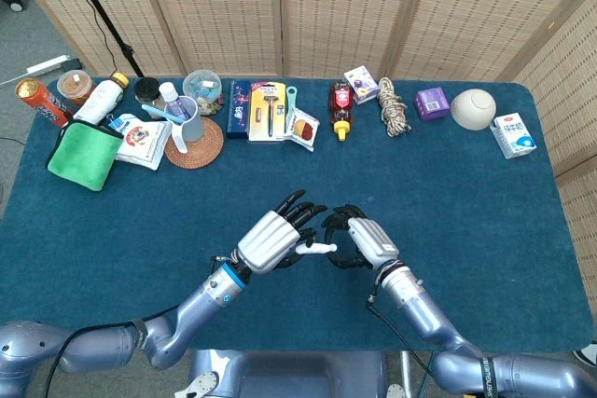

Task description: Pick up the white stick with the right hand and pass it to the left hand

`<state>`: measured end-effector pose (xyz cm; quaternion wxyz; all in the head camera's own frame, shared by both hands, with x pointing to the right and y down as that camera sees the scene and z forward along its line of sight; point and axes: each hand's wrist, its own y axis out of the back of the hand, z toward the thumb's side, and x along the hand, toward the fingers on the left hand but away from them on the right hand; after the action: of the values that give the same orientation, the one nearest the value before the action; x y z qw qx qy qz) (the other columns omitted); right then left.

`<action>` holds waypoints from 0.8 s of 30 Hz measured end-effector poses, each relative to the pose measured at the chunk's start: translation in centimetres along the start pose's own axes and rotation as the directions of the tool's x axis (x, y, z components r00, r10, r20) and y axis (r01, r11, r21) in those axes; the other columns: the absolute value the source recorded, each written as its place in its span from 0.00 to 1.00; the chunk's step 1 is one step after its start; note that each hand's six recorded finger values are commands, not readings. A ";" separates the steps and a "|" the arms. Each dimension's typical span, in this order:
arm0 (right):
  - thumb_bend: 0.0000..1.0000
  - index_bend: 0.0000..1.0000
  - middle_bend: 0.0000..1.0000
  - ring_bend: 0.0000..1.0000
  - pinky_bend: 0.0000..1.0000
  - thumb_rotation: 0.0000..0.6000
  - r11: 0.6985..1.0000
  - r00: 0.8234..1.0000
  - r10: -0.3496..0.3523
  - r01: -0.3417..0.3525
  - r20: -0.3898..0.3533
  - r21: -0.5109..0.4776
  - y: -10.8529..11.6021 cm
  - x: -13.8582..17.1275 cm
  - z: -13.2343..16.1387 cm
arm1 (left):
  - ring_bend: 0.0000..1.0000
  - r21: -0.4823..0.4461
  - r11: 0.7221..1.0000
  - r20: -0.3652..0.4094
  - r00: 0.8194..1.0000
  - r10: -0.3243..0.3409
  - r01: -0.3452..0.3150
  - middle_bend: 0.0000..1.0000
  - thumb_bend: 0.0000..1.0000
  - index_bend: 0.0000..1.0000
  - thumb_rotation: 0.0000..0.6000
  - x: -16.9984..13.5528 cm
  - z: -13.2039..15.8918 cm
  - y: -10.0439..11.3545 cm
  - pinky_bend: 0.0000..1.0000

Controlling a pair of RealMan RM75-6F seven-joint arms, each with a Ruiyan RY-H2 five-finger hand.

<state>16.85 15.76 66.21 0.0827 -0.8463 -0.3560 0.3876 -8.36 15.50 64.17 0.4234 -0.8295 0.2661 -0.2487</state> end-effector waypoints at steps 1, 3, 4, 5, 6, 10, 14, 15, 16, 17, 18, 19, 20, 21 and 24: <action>0.42 0.65 0.31 0.13 0.00 1.00 1.000 1.000 0.000 0.000 0.000 0.001 0.0 0.0 0.0 | 0.17 -0.001 1.000 0.000 1.000 0.000 0.000 0.17 0.35 0.66 1.00 0.0 0.0 0.0 0.05; 0.42 0.65 0.31 0.13 0.00 1.00 1.000 1.000 -0.001 0.001 0.000 0.001 0.0 0.0 0.0 | 0.17 -0.002 1.000 0.000 1.000 0.002 -0.002 0.17 0.35 0.67 1.00 0.0 0.0 0.0 0.05; 0.42 0.65 0.31 0.13 0.00 1.00 1.000 1.000 -0.002 0.002 0.001 0.002 0.1 0.0 0.0 | 0.17 -0.003 1.000 0.000 1.000 0.002 -0.002 0.17 0.35 0.67 1.00 0.0 0.0 0.1 0.05; 0.42 0.66 0.31 0.13 0.00 1.00 1.000 1.000 -0.003 0.003 0.002 0.002 0.1 0.0 -0.1 | 0.17 -0.003 1.000 0.000 1.000 0.003 -0.003 0.17 0.35 0.68 1.00 0.0 0.0 0.1 0.05; 0.43 0.66 0.32 0.14 0.00 1.00 1.000 1.000 -0.004 0.004 0.002 0.002 0.1 0.0 -0.1 | 0.17 -0.004 1.000 0.000 1.000 0.005 -0.005 0.17 0.35 0.69 1.00 -0.1 0.0 0.1 0.05; 0.44 0.68 0.33 0.15 0.00 1.00 1.000 1.000 -0.011 0.011 0.004 0.004 0.4 0.0 -0.2 | 0.17 -0.003 1.000 -0.002 1.000 0.009 -0.009 0.18 0.36 0.72 1.00 -0.2 -0.2 0.3 0.05; 0.47 0.69 0.34 0.15 0.00 1.00 1.000 1.000 -0.023 0.023 0.010 0.007 0.8 0.1 -0.4 | 0.17 -0.004 1.000 -0.013 1.000 0.015 -0.015 0.19 0.37 0.74 1.00 -0.4 -0.7 0.8 0.06; 0.47 0.69 0.34 0.16 0.00 1.00 1.000 1.000 -0.025 0.025 0.011 0.008 0.9 0.2 -0.5 | 0.17 -0.003 1.000 -0.016 1.000 0.017 -0.017 0.19 0.37 0.74 1.00 -0.4 -0.9 0.9 0.06; 0.47 0.69 0.34 0.16 0.00 1.00 1.000 1.000 -0.028 0.028 0.013 0.009 1.1 0.2 -0.6 | 0.17 -0.003 1.000 -0.018 1.000 0.018 -0.018 0.19 0.37 0.74 1.00 -0.5 -1.0 1.1 0.06; 0.47 0.69 0.34 0.16 0.00 1.00 1.000 0.999 -0.030 0.030 0.014 0.011 1.2 0.3 -0.6 | 0.17 -0.002 1.000 -0.020 1.000 0.019 -0.019 0.19 0.38 0.74 1.00 -0.5 -1.1 1.2 0.06; 0.47 0.69 0.34 0.16 0.00 1.00 0.999 0.999 -0.032 0.031 0.014 0.013 1.3 0.3 -0.7 | 0.17 -0.001 1.000 -0.022 1.000 0.020 -0.020 0.19 0.38 0.74 1.00 -0.6 -1.3 1.4 0.06; 0.47 0.69 0.34 0.16 0.00 1.00 0.999 0.999 -0.035 0.035 0.016 0.014 1.5 0.4 -0.8 | 0.17 0.000 1.000 -0.024 0.999 0.021 -0.021 0.19 0.38 0.74 1.00 -0.7 -1.4 1.5 0.06; 0.47 0.69 0.35 0.16 0.00 1.00 0.999 0.999 -0.038 0.038 0.018 0.015 1.6 0.5 -0.9 | 0.17 0.001 1.000 -0.026 0.999 0.022 -0.022 0.19 0.38 0.74 1.00 -0.7 -1.6 1.6 0.06; 0.47 0.69 0.35 0.16 0.00 1.00 0.999 0.999 -0.041 0.040 0.020 0.016 1.8 0.5 -0.9 | 0.17 0.002 1.000 -0.029 0.999 0.026 -0.026 0.19 0.38 0.74 1.00 -0.8 -1.7 1.9 0.06; 0.47 0.70 0.35 0.16 0.00 1.00 0.999 0.998 -0.049 0.049 0.025 0.019 2.2 0.7 -1.2 | 0.17 0.002 0.999 -0.036 0.999 0.034 -0.034 0.19 0.38 0.74 1.00 -1.1 -2.2 2.5 0.06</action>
<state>19.26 14.78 65.66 0.0955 -0.8315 -0.3740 0.3995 -11.11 13.70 63.06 0.4234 -0.8199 0.2876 -0.2565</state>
